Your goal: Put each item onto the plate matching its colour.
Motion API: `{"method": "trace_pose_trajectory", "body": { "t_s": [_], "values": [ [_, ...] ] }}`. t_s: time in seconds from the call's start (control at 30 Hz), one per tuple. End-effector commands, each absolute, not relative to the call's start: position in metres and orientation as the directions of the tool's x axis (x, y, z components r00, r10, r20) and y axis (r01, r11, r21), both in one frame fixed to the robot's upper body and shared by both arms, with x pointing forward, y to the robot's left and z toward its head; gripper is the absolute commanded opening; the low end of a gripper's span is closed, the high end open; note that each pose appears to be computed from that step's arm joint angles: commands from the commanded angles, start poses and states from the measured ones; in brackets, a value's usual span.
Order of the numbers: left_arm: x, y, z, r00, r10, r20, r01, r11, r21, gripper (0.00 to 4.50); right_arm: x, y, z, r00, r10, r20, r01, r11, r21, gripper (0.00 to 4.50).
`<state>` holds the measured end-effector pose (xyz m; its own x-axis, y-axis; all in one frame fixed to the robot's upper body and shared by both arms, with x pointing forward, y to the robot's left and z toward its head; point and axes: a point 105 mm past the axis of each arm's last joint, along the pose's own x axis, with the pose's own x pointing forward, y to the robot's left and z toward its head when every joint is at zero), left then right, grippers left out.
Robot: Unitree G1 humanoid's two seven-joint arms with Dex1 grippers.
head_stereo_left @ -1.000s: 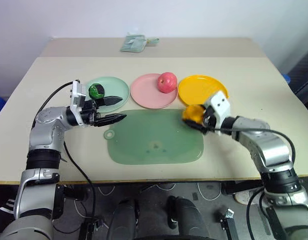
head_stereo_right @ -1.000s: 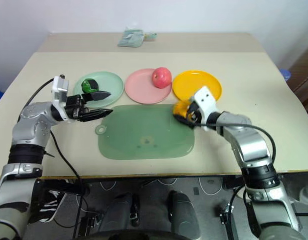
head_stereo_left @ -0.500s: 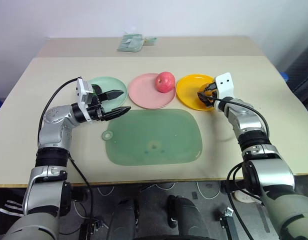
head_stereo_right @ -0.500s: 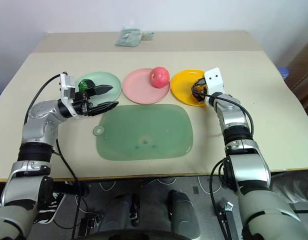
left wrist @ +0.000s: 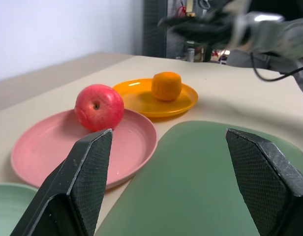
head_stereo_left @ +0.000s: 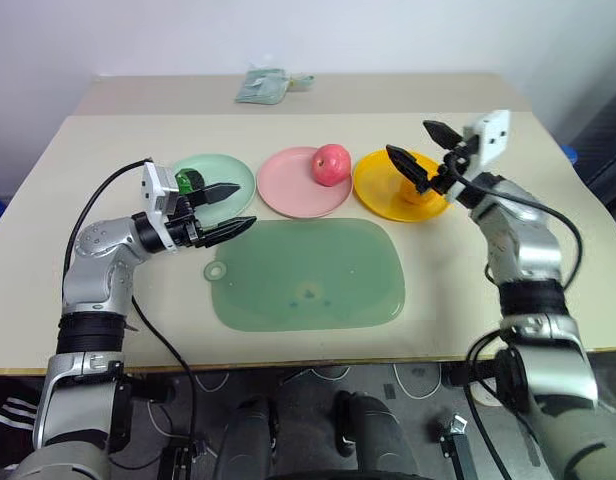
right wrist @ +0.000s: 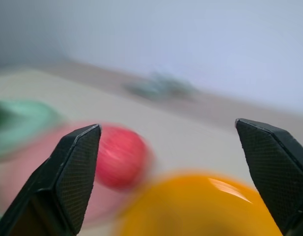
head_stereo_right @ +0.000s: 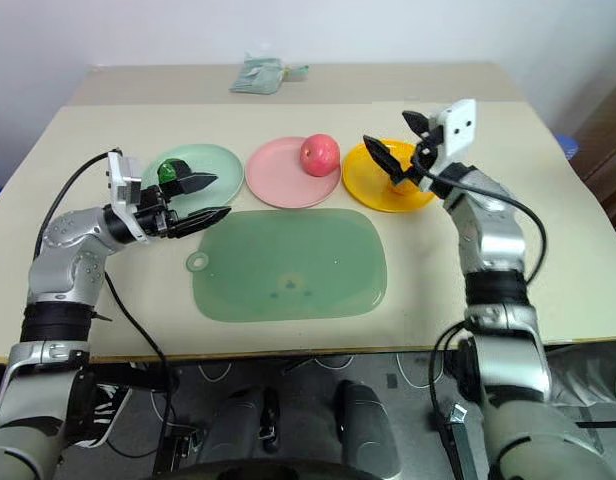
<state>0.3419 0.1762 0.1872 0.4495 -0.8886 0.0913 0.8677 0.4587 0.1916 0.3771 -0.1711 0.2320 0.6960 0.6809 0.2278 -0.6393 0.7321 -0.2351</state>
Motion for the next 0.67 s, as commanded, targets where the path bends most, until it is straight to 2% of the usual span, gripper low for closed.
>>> {"method": "trace_pose_trajectory", "body": {
  "t_s": [0.03, 0.13, 0.27, 0.33, 0.67],
  "values": [
    [0.334, 0.183, 0.201, 0.434, -0.892, 0.127, 0.861, 0.452, 0.234, 3.75, 0.328, -0.16, 0.234, 0.558, 0.818, 0.142, -0.753, 0.571, -0.328, 4.45],
    [0.33, 0.187, 0.2, 0.422, -0.899, 0.12, 0.871, 0.438, 0.223, 3.75, 0.295, -0.156, 0.22, 0.479, 0.878, 0.029, -0.828, 0.462, -0.318, 4.45],
    [0.323, 0.186, 0.194, 0.388, -0.916, 0.102, 0.901, 0.4, 0.167, 3.75, 0.272, -0.166, 0.218, 0.481, 0.876, -0.04, -0.816, 0.431, -0.384, 4.45],
    [0.319, 0.188, 0.193, 0.369, -0.924, 0.099, 0.918, 0.379, 0.117, 3.75, 0.266, -0.167, 0.219, 0.487, 0.872, -0.049, -0.822, 0.439, -0.363, 4.45],
    [0.318, 0.188, 0.181, 0.359, -0.931, 0.066, 0.925, 0.364, 0.108, 3.75, 0.247, -0.167, 0.213, 0.54, 0.837, -0.092, -0.818, 0.495, -0.292, 4.45]
  ]
}}
